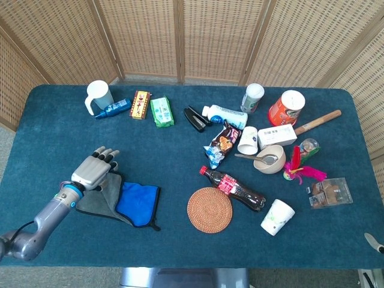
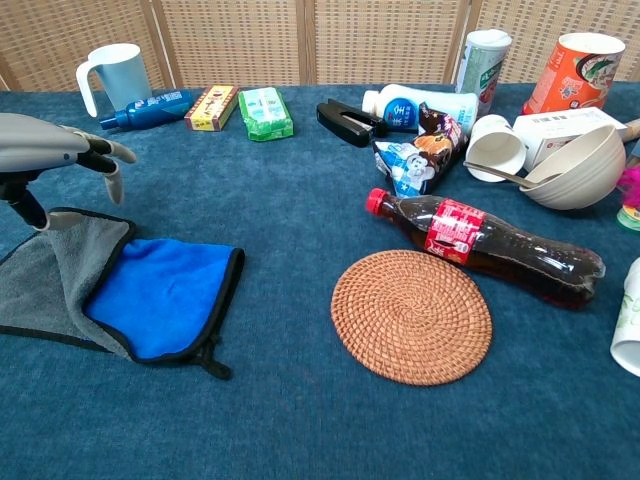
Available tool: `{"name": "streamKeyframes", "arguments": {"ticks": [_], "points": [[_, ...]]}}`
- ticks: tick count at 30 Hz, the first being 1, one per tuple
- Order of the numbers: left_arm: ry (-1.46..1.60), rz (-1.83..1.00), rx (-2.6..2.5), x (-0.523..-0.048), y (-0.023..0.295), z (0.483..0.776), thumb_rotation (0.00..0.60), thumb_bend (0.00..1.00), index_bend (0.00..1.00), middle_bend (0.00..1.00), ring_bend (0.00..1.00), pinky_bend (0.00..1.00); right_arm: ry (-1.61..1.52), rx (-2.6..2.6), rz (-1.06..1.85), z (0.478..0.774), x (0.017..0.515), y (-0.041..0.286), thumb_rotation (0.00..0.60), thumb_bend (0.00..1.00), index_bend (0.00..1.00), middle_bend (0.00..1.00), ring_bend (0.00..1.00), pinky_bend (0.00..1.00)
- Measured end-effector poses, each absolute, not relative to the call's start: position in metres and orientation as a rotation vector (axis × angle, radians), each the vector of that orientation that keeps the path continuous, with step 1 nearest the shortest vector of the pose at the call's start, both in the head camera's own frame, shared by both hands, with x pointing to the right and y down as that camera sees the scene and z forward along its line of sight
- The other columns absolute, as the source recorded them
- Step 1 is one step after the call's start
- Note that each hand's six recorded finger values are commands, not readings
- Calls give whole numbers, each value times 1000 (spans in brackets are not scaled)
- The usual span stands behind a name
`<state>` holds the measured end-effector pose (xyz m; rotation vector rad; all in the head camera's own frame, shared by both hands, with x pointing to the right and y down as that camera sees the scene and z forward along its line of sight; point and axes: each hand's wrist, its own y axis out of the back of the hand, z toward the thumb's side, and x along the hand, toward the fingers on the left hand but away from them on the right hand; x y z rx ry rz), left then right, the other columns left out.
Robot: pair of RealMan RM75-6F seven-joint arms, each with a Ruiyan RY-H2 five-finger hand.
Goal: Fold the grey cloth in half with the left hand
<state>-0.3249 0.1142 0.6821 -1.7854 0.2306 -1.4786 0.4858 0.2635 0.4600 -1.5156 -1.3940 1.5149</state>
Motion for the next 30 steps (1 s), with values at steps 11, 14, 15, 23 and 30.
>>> {"name": "streamKeyframes", "arguments": {"ticks": [11, 14, 15, 23, 30], "points": [[181, -1483, -1763, -307, 110, 704, 600, 504, 330, 0, 0, 63, -1396, -1519, 1517, 461, 485, 263, 600, 0, 0, 0, 0, 0], [176, -1478, -1774, -304, 112, 704, 600, 504, 391, 0, 0, 67, -1393, -1525, 1517, 462, 485, 264, 600, 0, 0, 0, 0, 0], [176, -1476, -1775, -304, 112, 703, 600, 505, 418, 0, 0, 70, -1394, -1525, 1516, 462, 485, 264, 600, 0, 0, 0, 0, 0], [169, -1467, -1783, -303, 115, 701, 600, 504, 550, 0, 0, 73, -1394, -1534, 1511, 461, 484, 264, 600, 0, 0, 0, 0, 0], [175, -1462, -1797, -301, 117, 701, 600, 504, 568, 0, 0, 77, -1394, -1536, 1512, 461, 484, 264, 600, 0, 0, 0, 0, 0]]}}
